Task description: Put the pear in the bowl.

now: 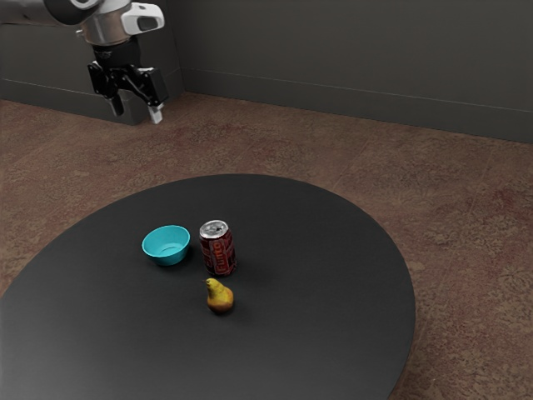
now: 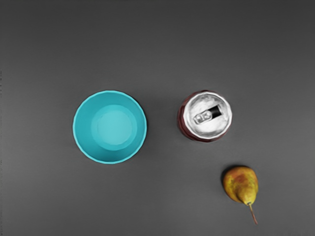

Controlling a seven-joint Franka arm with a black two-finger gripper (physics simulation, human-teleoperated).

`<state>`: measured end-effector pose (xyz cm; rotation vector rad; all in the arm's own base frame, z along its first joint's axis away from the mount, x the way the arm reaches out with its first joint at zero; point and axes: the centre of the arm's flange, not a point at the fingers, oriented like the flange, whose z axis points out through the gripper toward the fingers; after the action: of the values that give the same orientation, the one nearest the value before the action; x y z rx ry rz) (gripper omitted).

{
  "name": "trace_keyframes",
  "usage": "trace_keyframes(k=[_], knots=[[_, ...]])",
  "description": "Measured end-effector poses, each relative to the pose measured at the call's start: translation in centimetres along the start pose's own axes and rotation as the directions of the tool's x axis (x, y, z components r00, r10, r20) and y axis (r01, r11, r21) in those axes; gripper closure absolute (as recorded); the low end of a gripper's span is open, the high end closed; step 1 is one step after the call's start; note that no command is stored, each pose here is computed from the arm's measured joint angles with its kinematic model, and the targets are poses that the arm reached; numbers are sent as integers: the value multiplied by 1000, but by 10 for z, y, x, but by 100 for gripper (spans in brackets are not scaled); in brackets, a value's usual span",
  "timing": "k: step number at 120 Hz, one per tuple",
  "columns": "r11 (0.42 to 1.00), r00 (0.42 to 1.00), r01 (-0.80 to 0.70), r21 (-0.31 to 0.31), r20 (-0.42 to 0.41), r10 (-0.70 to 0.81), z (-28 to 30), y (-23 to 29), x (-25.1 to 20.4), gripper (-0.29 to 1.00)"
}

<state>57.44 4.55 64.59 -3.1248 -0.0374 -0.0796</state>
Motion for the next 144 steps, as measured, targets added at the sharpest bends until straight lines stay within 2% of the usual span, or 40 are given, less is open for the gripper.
trace_keyframes(k=[40, 48, 63, 83, 94, 106, 135, 144], knots=[[1000, 1000, 8, -13, 1, -8, -1, -8, -1, 0], [1000, 999, 18, -13, 27, -18, 1, -10, -7, 0], [999, 991, 22, -29, 133, -18, 73, -4, -31, 0], [999, 983, 48, -24, 177, -43, 152, 7, -46, 0], [998, 983, 59, -21, 178, -54, 192, 18, -55, 0], [998, 986, 63, -17, 154, -60, 209, 38, -58, 0], [1000, 989, -10, -5, 149, 10, 256, 134, -54, 0], [1000, 989, -9, -4, 149, 10, 271, 149, -53, 0]])
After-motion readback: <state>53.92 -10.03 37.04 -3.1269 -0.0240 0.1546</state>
